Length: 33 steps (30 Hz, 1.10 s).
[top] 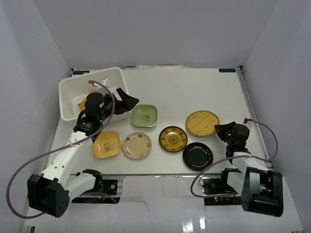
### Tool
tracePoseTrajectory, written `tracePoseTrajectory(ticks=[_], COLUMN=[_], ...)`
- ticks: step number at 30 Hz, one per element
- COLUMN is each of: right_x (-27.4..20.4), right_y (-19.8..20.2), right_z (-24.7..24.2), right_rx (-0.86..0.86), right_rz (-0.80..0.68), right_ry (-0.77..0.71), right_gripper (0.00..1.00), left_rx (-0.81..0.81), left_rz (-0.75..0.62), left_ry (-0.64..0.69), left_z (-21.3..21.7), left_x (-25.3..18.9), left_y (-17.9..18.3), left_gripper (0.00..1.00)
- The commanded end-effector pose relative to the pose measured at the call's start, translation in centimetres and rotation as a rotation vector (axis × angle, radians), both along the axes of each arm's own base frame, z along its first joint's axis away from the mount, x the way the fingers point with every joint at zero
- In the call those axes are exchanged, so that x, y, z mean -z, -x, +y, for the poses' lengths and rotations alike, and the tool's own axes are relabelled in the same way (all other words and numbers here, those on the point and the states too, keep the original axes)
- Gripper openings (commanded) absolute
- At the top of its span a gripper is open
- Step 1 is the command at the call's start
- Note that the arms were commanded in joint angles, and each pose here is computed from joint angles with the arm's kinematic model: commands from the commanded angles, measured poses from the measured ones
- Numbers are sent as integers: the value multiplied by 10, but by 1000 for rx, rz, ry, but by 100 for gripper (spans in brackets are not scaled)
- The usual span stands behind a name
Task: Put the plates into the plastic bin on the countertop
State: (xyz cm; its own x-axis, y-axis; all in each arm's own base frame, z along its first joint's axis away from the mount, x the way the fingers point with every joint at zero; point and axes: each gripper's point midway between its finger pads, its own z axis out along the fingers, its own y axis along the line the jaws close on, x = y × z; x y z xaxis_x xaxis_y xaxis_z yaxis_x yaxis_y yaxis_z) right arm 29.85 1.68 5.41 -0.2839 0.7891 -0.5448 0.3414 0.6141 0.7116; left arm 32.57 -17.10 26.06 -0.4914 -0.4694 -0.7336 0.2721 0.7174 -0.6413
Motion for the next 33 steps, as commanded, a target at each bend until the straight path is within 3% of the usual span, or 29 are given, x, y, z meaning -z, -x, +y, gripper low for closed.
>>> tracePoseTrajectory(ticks=[1, 5, 8, 12, 21, 25, 26, 28, 29, 33], right_x=[-42, -98, -118, -137, -159, -157, -155, -152, -151, -147], right_y=[-12, -10, -4, 6, 27, 30, 30, 29, 29, 30], right_z=[-1, 25, 47, 81, 121, 128, 128, 128, 128, 129], right_rx=[-8, -152, -271, -433, -664, -703, -705, -700, -703, -706], right_rz=[-159, -338, -393, -439, -502, -496, -494, -482, -478, -471], right_ry=[13, -3, -38, -121, -236, -251, -247, -248, -247, -253], right_gripper=[8, 8, 8, 8, 8, 8, 8, 8, 8, 8], left_rx=[235, 368, 419, 453, 473, 490, 490, 494, 499, 547], left_rz=[14, 70, 68, 102, 178, 176, 166, 147, 142, 122], left_ry=[18, 32, 45, 54, 80, 108, 116, 136, 141, 174], left_z=[-46, -90, -116, -147, -169, -175, -173, -174, -174, -177], left_x=[4, 18, 19, 38, 84, 87, 84, 77, 75, 62], left_y=[30, 39, 38, 27, 12, 13, 14, 15, 17, 24], left_gripper=[91, 90, 89, 88, 84, 65, 52, 40, 29, 10])
